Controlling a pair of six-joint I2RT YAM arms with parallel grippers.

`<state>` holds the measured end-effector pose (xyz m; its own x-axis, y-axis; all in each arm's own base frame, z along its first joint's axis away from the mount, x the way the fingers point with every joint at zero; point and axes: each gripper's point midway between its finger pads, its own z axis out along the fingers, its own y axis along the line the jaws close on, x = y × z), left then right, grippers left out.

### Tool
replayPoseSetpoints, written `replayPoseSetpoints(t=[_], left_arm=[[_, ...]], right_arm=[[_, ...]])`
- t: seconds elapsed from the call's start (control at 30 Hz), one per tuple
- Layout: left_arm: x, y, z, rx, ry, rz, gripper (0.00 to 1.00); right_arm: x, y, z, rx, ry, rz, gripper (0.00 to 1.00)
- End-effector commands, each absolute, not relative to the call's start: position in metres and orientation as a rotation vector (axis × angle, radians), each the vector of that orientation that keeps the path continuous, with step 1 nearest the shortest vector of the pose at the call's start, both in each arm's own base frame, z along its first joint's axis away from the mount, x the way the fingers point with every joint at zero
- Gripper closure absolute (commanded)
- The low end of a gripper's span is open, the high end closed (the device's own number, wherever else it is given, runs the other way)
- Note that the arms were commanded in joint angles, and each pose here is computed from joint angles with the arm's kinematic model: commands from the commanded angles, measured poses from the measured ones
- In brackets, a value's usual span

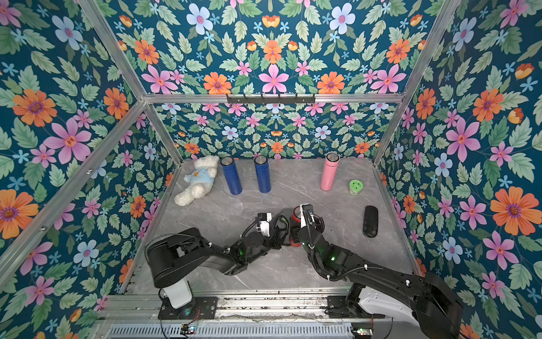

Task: Wipe the surface of the thermos
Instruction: Wipe the dirt from the surface of the thermos.

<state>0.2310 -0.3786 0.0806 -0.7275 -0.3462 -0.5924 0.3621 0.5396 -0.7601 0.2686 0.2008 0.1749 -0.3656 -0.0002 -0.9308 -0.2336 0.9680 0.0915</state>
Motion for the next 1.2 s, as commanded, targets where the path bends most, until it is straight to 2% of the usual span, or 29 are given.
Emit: replayPoseSetpoints(t=[0.0, 0.17, 0.47, 0.57, 0.73, 0.9, 1.17], left_arm=[[0.205, -0.398, 0.084, 0.064, 2.053, -1.423, 1.00], [0.211, -0.395, 0.106, 0.088, 2.025, -1.358, 1.00], [0.209, -0.412, 0.195, 0.101, 1.851, -1.426, 1.00], [0.209, -0.414, 0.189, 0.082, 1.860, -1.418, 1.00], [0.212, -0.405, 0.128, 0.047, 1.976, -1.335, 1.00], [0.211, -0.393, 0.090, 0.045, 2.061, -1.247, 1.00], [0.218, -0.371, 0.107, 0.192, 2.002, -1.019, 1.00]], right_arm=[[0.247, 0.196, 0.128, -0.249, 2.117, 0.216, 1.00], [0.246, 0.192, 0.127, -0.240, 2.112, 0.198, 1.00], [0.244, 0.200, 0.119, -0.236, 2.103, 0.174, 1.00], [0.245, 0.200, 0.118, -0.217, 2.105, 0.178, 1.00], [0.244, 0.199, 0.122, -0.197, 2.105, 0.185, 1.00], [0.245, 0.199, 0.133, -0.179, 2.098, 0.199, 1.00], [0.252, 0.207, 0.158, -0.189, 2.080, 0.202, 1.00]])
